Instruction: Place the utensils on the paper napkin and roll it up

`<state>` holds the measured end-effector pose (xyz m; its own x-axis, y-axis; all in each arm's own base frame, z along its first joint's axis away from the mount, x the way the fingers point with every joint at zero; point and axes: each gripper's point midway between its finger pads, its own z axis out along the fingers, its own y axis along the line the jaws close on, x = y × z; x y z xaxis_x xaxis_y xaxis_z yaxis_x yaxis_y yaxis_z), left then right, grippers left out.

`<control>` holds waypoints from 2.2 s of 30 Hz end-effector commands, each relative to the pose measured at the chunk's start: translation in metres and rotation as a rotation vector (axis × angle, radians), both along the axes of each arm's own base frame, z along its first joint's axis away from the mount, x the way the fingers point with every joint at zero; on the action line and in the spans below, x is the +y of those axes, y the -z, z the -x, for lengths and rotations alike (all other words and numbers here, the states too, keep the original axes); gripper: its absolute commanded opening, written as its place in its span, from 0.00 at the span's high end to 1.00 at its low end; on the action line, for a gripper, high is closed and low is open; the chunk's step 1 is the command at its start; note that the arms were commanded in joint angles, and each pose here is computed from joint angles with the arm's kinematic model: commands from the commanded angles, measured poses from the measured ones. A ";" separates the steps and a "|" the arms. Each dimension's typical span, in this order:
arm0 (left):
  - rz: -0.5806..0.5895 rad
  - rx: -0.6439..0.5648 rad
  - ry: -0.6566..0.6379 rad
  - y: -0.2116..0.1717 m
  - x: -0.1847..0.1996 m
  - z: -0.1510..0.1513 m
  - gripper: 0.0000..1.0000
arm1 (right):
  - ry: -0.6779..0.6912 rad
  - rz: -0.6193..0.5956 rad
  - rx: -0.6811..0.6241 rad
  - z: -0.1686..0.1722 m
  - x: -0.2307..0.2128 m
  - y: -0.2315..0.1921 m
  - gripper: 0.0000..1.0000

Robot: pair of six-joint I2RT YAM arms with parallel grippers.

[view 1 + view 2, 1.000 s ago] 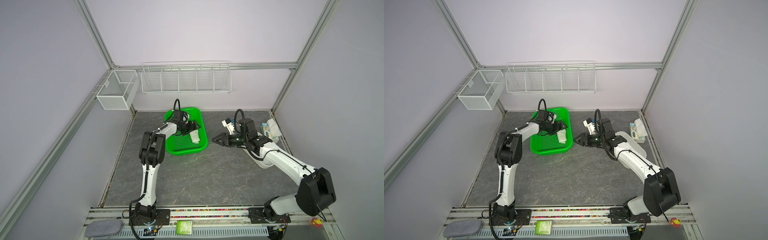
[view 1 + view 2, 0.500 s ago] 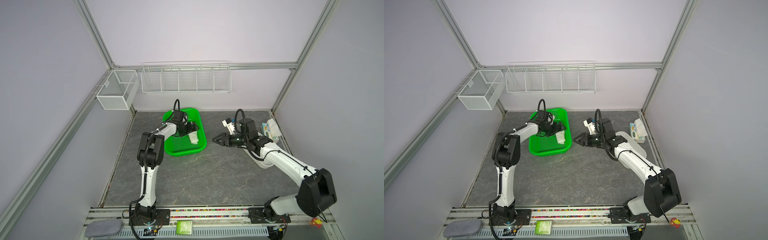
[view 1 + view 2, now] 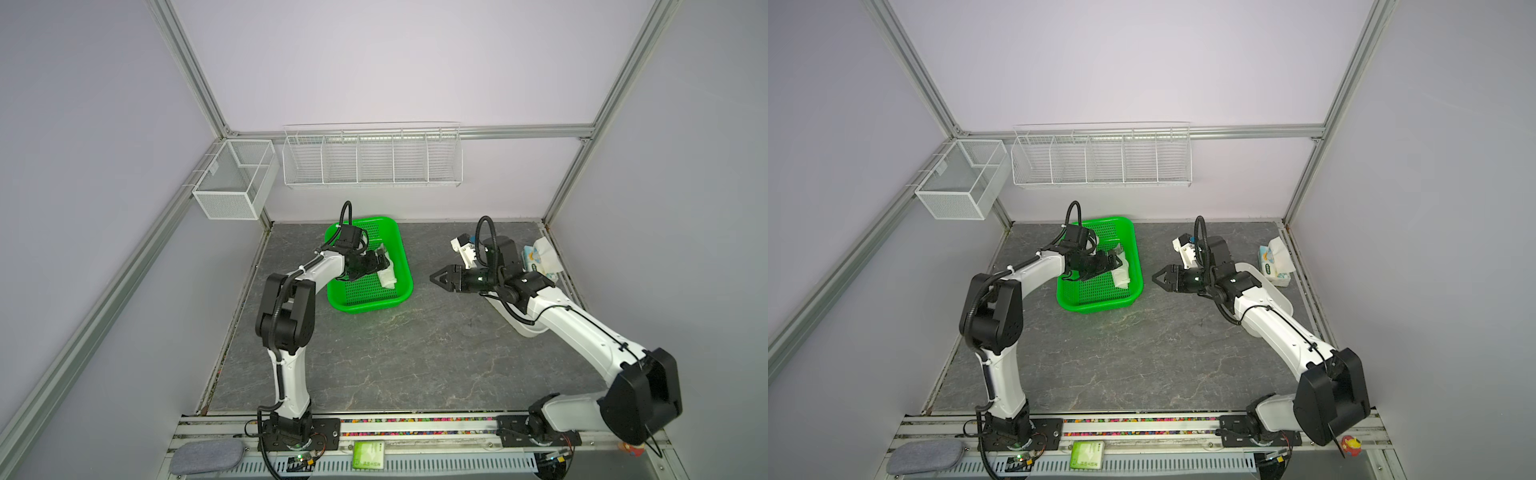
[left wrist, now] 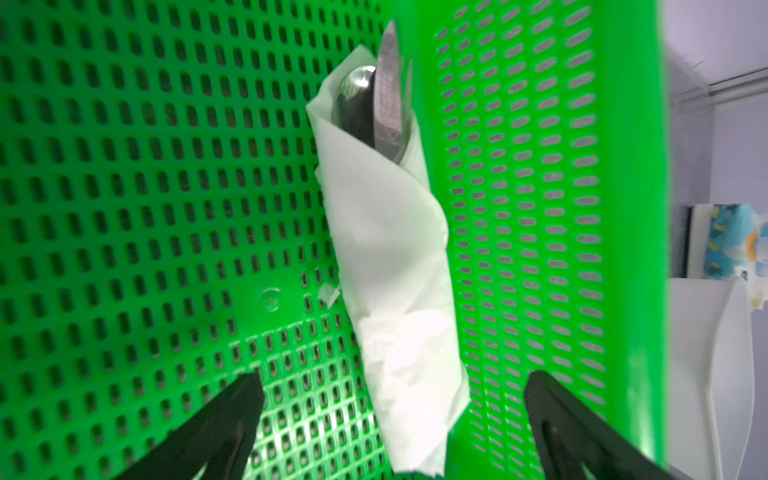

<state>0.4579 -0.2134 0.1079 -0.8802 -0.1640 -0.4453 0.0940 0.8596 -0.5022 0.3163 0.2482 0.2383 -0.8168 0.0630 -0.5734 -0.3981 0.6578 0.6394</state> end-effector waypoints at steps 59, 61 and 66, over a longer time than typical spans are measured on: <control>-0.509 -0.820 -0.512 -0.023 0.233 0.077 0.01 | 0.668 0.661 -0.670 -0.063 -0.243 0.137 0.08; -0.506 -0.883 -0.527 -0.019 0.233 0.078 0.01 | 0.691 0.685 -0.616 -0.069 -0.249 0.141 0.05; -0.564 -0.705 -0.641 -0.012 0.255 0.065 0.01 | 0.750 0.698 -0.560 -0.075 -0.262 0.143 0.11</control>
